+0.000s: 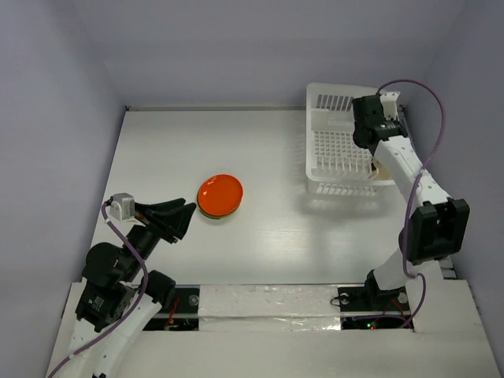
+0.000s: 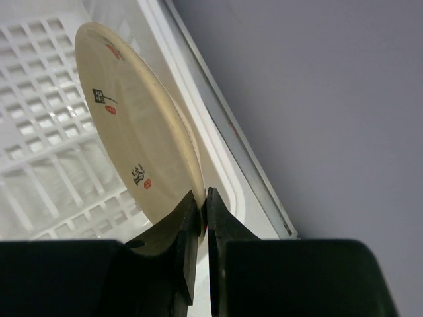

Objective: Unload the plates from the dish rack

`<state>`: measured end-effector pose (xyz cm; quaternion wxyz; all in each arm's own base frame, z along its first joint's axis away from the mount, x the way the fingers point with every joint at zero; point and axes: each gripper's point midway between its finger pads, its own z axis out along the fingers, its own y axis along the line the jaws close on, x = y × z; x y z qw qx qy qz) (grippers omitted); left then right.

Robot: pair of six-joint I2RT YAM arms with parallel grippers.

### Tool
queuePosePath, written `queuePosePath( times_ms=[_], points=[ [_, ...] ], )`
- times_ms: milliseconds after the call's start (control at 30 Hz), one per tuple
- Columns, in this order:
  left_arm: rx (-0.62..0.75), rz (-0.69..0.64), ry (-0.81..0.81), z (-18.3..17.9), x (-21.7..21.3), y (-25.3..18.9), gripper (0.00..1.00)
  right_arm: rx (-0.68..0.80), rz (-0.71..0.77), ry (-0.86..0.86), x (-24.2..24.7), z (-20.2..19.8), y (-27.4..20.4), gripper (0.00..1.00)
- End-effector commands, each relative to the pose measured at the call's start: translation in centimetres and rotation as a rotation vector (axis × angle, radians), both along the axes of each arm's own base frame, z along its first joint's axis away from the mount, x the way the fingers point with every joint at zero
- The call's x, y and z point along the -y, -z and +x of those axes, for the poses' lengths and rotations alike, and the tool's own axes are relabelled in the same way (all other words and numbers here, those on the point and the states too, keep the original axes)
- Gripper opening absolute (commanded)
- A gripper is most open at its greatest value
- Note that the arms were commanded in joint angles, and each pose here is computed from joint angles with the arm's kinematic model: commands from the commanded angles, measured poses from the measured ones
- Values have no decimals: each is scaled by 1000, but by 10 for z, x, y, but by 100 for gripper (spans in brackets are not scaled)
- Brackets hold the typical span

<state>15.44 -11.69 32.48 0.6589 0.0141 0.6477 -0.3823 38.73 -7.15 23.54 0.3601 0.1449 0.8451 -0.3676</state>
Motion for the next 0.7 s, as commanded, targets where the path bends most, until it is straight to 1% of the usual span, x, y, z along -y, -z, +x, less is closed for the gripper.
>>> queuePosePath(
  times_ms=[0,67,133,167,233,267,300,333,367,400,467,500,533,567,667],
  points=[
    [60,-26,15,-6,0,-18,41,281,81,4,-7,-2,-76,0],
    [61,-27,15,-6,0,-19,41,346,170,-68,-30,0,-87,0],
    [54,-24,16,-4,1,-17,41,384,224,-124,-47,1,-94,0],
    [54,-24,17,-4,1,-18,41,422,286,-171,-61,1,-101,0],
    [46,-18,17,-3,2,-15,41,452,383,-265,-93,0,-110,0],
    [45,-20,16,-3,2,-15,41,473,501,-347,-120,3,-113,0],
    [41,-19,14,-2,2,-14,41,500,573,-405,-137,-1,-122,0],
    [38,-17,10,-1,1,-14,41,501,648,-490,-165,-3,-125,0],
    [38,-17,8,-1,1,-14,41,521,760,-588,-197,-4,-132,0],
    [33,-17,8,0,2,-13,41,506,807,-628,-214,-6,-127,0],
    [23,-13,7,2,2,-11,41,470,933,-751,-265,-16,-124,0],
    [22,-11,7,2,3,-11,41,447,970,-785,-282,-18,-119,0],
    [15,-9,7,4,3,-10,41,397,1003,-816,-300,-19,-102,0],
    [11,-7,6,4,4,-9,41,380,1085,-890,-329,-27,-104,0],
    [-3,-9,-9,7,2,-7,42,290,1205,-962,-375,-32,-73,0]
  ],
)
